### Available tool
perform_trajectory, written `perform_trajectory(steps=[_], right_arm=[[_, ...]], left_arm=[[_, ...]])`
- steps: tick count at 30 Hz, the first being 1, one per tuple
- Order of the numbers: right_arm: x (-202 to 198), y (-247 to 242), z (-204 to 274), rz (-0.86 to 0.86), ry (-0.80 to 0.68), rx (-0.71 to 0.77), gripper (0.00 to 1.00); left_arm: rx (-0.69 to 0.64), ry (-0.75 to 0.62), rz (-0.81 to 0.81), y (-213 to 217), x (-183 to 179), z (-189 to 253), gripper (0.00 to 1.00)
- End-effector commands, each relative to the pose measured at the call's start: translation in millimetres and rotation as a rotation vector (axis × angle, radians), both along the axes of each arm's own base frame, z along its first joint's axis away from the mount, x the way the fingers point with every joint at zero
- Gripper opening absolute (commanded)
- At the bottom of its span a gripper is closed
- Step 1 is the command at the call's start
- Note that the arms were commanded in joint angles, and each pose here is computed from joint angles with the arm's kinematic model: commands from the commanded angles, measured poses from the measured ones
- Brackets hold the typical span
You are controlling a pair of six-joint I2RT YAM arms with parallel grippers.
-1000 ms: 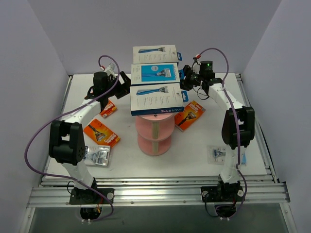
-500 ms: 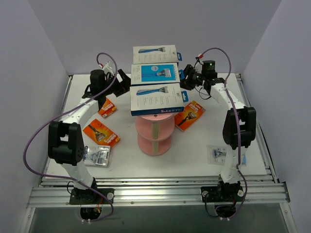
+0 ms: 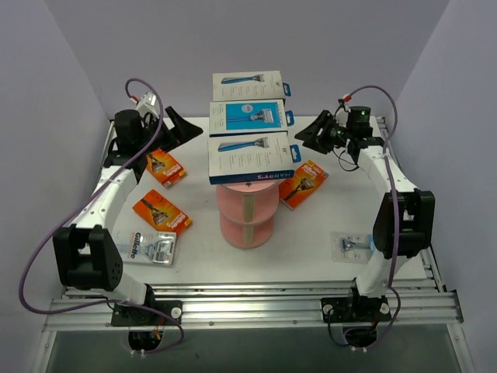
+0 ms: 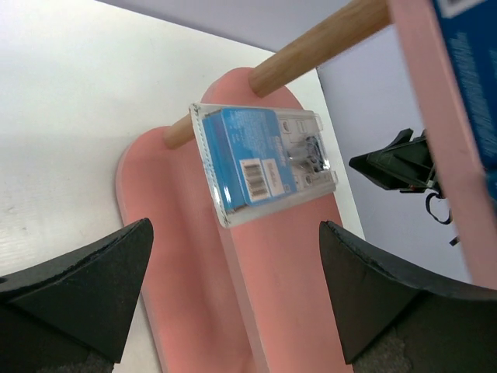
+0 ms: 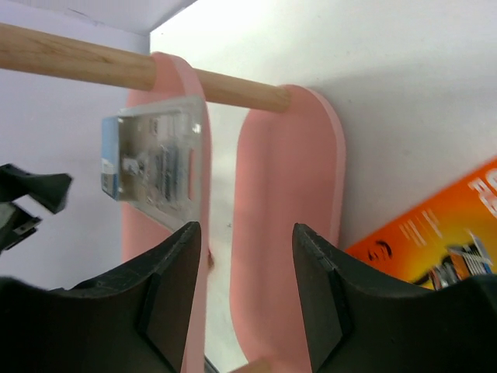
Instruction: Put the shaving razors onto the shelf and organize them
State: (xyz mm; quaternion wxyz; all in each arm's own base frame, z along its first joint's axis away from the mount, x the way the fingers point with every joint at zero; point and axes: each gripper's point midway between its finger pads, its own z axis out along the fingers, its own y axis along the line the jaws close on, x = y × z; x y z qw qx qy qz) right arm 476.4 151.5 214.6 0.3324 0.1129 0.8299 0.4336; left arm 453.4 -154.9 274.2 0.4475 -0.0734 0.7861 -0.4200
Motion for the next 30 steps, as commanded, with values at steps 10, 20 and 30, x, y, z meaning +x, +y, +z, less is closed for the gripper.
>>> perform_trajectory(steps=[10,20,30], right_arm=[[-98.7,-90.2,-64.1,-0.25,0.191,-0.372,0.61],[-185.3,-118.4,-81.8,-0.511,0.368,-0.493,0.73],[-238.9,-123.9,-102.6,-0.668,0.495,-0.565,0.73]], left_arm=[[0.227,-0.106,0.079,36.5,-100.7,5.3,0.97],[0.391,-0.121,0.04,18.9,-125.3,-8.5,0.94],[0.41,-0.15,0.06,20.2,-135.2,-3.2,0.94]])
